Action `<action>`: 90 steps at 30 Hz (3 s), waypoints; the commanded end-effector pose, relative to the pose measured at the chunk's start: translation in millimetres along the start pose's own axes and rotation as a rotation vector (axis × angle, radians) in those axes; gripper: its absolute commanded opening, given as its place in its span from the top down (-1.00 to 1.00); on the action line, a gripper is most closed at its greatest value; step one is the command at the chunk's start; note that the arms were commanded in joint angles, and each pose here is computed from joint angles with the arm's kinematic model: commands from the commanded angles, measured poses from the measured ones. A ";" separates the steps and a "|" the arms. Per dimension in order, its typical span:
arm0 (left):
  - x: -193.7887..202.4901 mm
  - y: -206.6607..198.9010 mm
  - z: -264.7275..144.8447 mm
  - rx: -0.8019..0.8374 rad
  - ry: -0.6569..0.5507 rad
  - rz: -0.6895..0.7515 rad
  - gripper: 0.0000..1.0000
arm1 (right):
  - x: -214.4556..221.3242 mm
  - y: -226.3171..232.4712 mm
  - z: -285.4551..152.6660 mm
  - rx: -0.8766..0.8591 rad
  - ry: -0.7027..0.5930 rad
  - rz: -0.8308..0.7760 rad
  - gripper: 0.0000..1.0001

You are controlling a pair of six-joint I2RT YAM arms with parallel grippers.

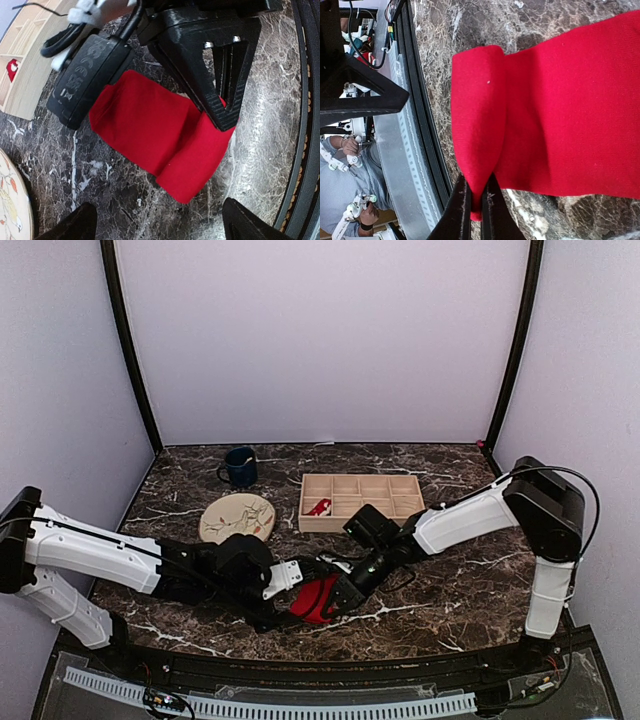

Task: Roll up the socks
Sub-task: Roll the sock at the center of the board.

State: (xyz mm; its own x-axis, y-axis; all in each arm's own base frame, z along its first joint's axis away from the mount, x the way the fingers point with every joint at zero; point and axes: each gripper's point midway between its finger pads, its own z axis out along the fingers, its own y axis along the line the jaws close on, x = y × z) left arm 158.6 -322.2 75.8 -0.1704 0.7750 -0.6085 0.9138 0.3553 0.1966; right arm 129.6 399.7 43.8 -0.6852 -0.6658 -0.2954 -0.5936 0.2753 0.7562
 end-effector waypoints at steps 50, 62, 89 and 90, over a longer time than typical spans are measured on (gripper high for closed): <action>3.9 -40.7 42.0 0.063 0.075 0.383 0.58 | 3.9 1.2 6.7 -0.106 0.031 0.063 0.95; 15.4 -58.8 44.3 0.180 0.136 0.373 0.90 | 1.7 -2.1 -3.1 -0.112 -0.032 0.086 0.57; 16.4 -52.6 43.4 0.602 0.302 -0.008 0.83 | 13.7 -16.6 -33.5 0.223 -0.246 -0.140 0.33; 16.2 -53.2 43.4 0.617 0.308 -0.021 0.83 | 15.6 -19.1 -33.2 0.261 -0.246 -0.165 0.34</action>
State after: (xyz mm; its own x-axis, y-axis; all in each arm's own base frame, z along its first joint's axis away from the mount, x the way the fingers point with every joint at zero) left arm 140.7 -361.0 25.2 -0.1453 0.8993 -0.4125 0.9775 0.0659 -0.2006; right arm 139.4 367.2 53.7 -0.7292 -0.5091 -0.4572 -0.6524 0.3155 0.6891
